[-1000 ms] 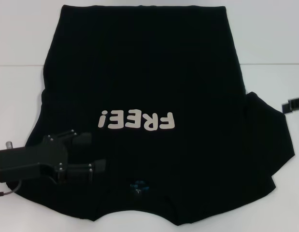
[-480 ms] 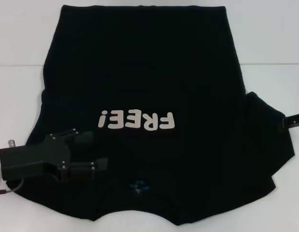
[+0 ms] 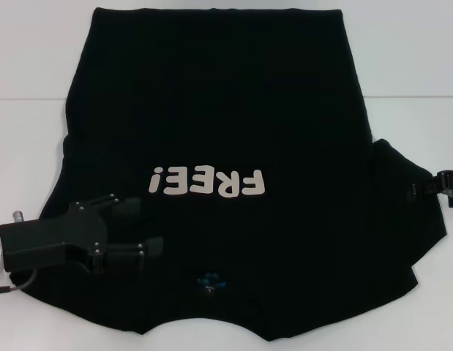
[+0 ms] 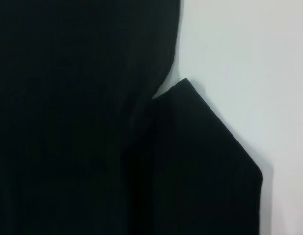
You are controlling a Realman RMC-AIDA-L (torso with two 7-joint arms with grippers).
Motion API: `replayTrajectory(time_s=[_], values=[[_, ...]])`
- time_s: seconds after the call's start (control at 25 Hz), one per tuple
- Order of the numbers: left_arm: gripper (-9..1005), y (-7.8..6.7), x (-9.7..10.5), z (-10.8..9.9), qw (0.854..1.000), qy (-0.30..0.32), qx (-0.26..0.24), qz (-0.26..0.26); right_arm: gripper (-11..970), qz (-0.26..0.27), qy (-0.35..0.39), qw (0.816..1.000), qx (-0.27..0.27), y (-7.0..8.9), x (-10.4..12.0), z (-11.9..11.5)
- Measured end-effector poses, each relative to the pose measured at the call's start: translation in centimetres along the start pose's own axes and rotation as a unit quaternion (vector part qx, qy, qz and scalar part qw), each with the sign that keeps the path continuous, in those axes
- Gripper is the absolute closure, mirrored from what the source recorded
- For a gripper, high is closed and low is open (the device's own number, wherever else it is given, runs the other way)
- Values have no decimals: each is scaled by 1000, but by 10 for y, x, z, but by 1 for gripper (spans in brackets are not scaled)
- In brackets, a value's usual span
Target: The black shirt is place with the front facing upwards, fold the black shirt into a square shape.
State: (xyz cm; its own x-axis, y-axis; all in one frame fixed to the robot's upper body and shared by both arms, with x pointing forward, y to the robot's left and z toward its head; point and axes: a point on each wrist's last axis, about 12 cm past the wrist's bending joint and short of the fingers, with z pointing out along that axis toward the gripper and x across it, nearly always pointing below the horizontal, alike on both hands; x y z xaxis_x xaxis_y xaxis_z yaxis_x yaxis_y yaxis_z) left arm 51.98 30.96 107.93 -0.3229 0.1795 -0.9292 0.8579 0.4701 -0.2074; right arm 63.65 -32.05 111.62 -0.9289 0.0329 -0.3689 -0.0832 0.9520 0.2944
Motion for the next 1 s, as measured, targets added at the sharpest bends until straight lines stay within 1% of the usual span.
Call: replayTrajectory(time_s=[0.64,1.0], values=[[63,1,-1,1,1000,-1,0,1,14,-4,2,1000,1,3,2,8],[63,1,-2,1,1000,-2,0,0,15,-12,11,1000,-2,10,3,13]])
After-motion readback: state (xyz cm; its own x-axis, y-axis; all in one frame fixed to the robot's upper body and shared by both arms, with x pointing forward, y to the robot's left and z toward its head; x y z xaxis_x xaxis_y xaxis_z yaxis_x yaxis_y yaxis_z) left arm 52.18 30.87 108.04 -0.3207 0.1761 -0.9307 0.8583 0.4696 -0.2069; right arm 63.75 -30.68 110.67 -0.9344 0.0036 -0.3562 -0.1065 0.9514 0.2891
